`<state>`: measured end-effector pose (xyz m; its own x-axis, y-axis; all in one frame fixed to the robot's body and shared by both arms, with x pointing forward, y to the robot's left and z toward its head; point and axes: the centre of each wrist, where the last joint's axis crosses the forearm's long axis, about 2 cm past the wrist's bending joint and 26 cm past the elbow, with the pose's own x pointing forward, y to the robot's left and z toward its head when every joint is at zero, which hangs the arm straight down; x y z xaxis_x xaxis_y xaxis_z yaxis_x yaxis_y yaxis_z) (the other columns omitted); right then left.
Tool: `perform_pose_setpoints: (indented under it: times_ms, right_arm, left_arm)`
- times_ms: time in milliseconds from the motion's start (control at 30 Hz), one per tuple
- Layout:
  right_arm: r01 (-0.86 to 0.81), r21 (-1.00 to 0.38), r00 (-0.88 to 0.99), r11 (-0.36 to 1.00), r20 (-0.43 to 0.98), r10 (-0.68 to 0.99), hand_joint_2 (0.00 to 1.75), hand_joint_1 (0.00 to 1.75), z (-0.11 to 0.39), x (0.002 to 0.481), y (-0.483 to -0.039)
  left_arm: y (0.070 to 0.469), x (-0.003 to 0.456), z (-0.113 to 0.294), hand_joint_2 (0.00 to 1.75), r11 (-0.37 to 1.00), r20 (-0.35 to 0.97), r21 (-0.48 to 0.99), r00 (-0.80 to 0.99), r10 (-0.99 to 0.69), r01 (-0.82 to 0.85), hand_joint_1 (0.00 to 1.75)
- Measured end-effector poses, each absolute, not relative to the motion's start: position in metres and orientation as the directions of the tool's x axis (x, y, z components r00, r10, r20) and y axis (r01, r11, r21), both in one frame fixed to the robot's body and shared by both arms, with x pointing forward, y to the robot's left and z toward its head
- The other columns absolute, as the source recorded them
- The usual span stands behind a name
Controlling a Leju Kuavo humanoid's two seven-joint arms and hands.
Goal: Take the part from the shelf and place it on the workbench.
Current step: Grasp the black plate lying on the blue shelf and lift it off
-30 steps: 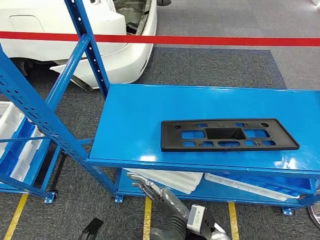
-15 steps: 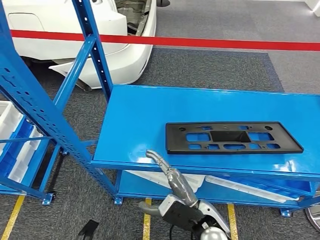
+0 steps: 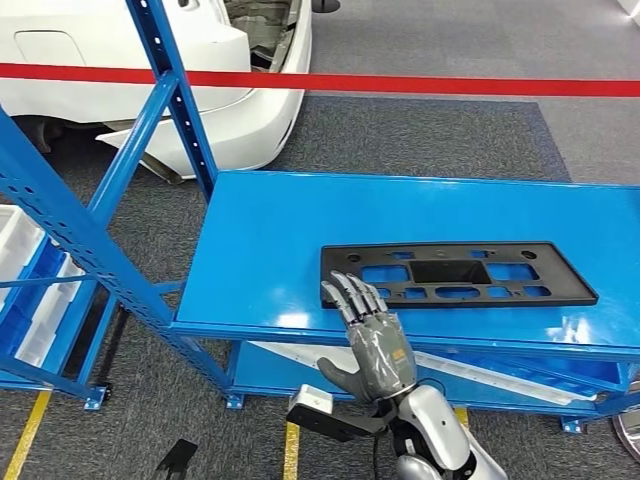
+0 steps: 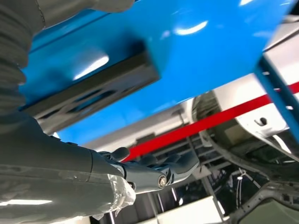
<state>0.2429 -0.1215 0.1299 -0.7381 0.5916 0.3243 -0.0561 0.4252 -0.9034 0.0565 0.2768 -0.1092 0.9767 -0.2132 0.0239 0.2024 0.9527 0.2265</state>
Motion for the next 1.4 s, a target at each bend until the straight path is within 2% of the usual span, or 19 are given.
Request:
perform_pose_setpoints:
  times_ms: [267, 633, 933, 1167, 1400]
  right_arm:
    - [-0.058, -0.959, -0.708, 0.277, 0.235, 0.666, 1.75, 0.0, 0.122, 0.253, -0.132]
    - [-0.063, -0.983, -0.661, 0.173, 0.17, 0.731, 1.75, 0.0, 0.115, 0.262, -0.154]
    - [0.026, -0.996, -0.606, 0.083, 0.05, 0.794, 1.75, 0.0, 0.111, 0.264, -0.169]
    - [0.133, -0.991, -0.535, -0.031, -0.098, 0.839, 1.75, 0.0, 0.1, 0.263, -0.175]
    - [0.118, -0.991, -0.472, -0.062, -0.111, 0.874, 1.75, 0.0, 0.088, 0.268, -0.186]
  left_arm:
    - [0.278, 0.054, -0.11, 0.0, 0.955, 0.02, 0.226, 0.979, -0.203, 0.193, 0.0]
    - [0.279, 0.055, -0.109, 0.0, 0.952, 0.025, 0.241, 0.979, -0.202, 0.191, 0.0]
    - [0.28, 0.053, -0.11, 0.0, 0.952, 0.024, 0.24, 0.98, -0.199, 0.188, 0.0]
    - [0.282, 0.052, -0.11, 0.0, 0.952, 0.028, 0.241, 0.979, -0.203, 0.191, 0.0]
    - [0.286, 0.053, -0.11, 0.0, 0.949, 0.031, 0.246, 0.977, -0.212, 0.198, 0.0]
